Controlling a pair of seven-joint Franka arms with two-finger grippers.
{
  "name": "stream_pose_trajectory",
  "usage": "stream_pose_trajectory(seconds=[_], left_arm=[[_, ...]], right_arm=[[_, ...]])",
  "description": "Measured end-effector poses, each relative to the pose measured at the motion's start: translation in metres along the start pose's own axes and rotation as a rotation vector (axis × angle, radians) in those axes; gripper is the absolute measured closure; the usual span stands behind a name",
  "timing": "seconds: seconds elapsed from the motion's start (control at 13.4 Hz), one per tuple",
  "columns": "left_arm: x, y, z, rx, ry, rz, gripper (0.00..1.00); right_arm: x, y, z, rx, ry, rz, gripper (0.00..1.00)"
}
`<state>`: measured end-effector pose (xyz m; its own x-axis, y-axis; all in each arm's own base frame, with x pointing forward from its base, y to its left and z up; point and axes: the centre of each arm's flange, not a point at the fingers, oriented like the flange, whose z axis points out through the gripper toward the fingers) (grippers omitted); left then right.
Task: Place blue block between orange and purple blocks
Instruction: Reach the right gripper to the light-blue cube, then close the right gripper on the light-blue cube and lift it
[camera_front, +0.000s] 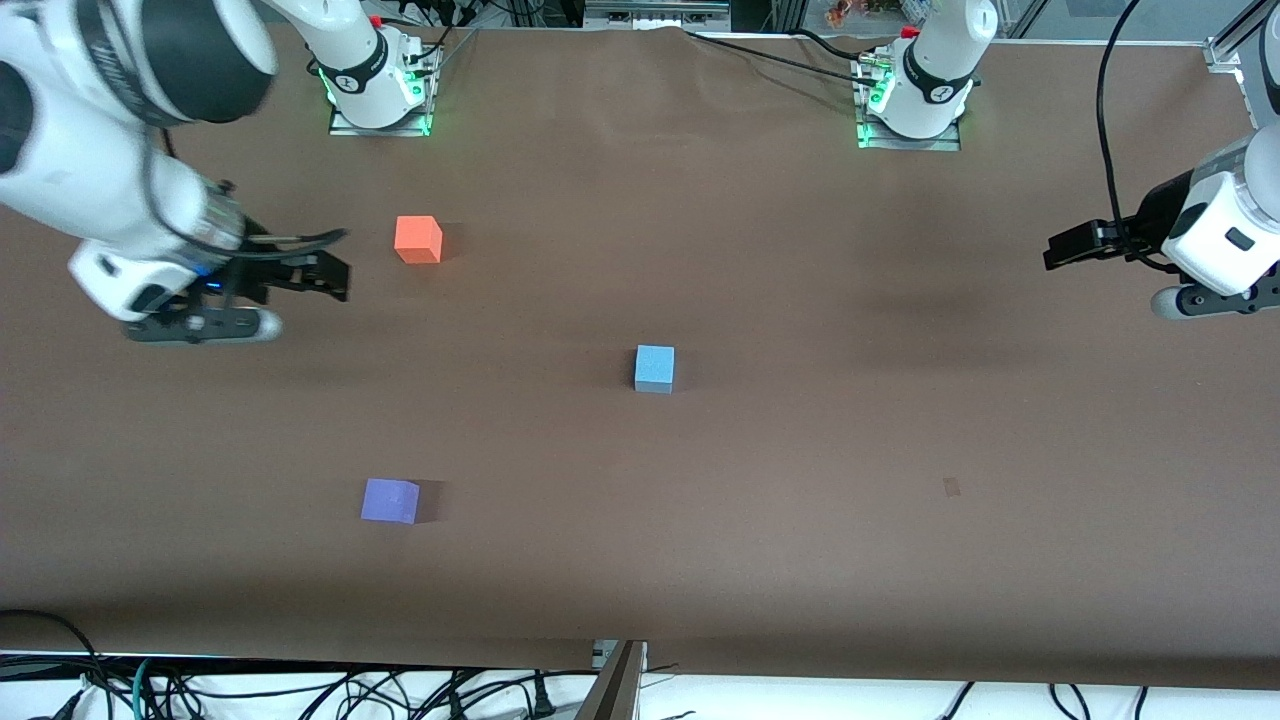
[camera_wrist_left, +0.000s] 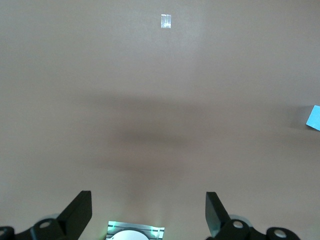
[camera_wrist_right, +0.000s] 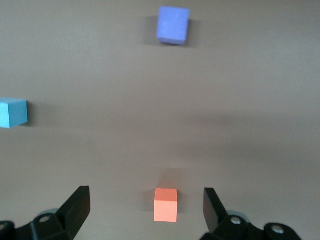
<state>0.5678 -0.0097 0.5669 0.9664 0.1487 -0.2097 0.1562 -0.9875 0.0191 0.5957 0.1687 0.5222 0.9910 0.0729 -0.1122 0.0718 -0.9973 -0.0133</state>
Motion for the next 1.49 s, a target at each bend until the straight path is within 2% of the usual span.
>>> stream_pose_trajectory(seconds=[0.15,0.22,0.37,0.6,0.75,0.97,1.19,1.49], left_arm=[[0.001,-0.003,0.000,-0.001,0.004,-0.002,0.00],[0.001,-0.003,-0.001,-0.001,0.005,-0.002,0.00],[0.002,-0.005,-0.001,0.000,0.008,-0.005,0.00],[0.003,-0.009,-0.004,-0.003,0.019,-0.012,0.00],[0.004,-0.008,-0.007,-0.004,0.027,-0.011,0.00],[0.007,-0.008,-0.006,-0.005,0.028,-0.011,0.00],[0.008,-0.008,-0.006,-0.006,0.030,-0.011,0.00],[0.009,-0.008,-0.008,-0.006,0.034,-0.011,0.00]], right_arm=[[0.014,-0.026,0.042,-0.011,-0.046,-0.038,0.00],[0.024,-0.040,0.064,-0.011,-0.045,-0.055,0.00],[0.038,-0.066,0.092,0.002,-0.006,-0.081,0.00],[0.050,-0.120,0.123,0.081,0.064,-0.038,0.00],[0.058,-0.166,0.150,0.149,0.068,-0.018,0.00],[0.063,-0.248,0.202,0.196,0.080,0.096,0.00],[0.048,-0.303,0.251,0.170,0.100,0.199,0.00],[0.017,-0.353,0.292,0.131,0.114,0.328,0.00]])
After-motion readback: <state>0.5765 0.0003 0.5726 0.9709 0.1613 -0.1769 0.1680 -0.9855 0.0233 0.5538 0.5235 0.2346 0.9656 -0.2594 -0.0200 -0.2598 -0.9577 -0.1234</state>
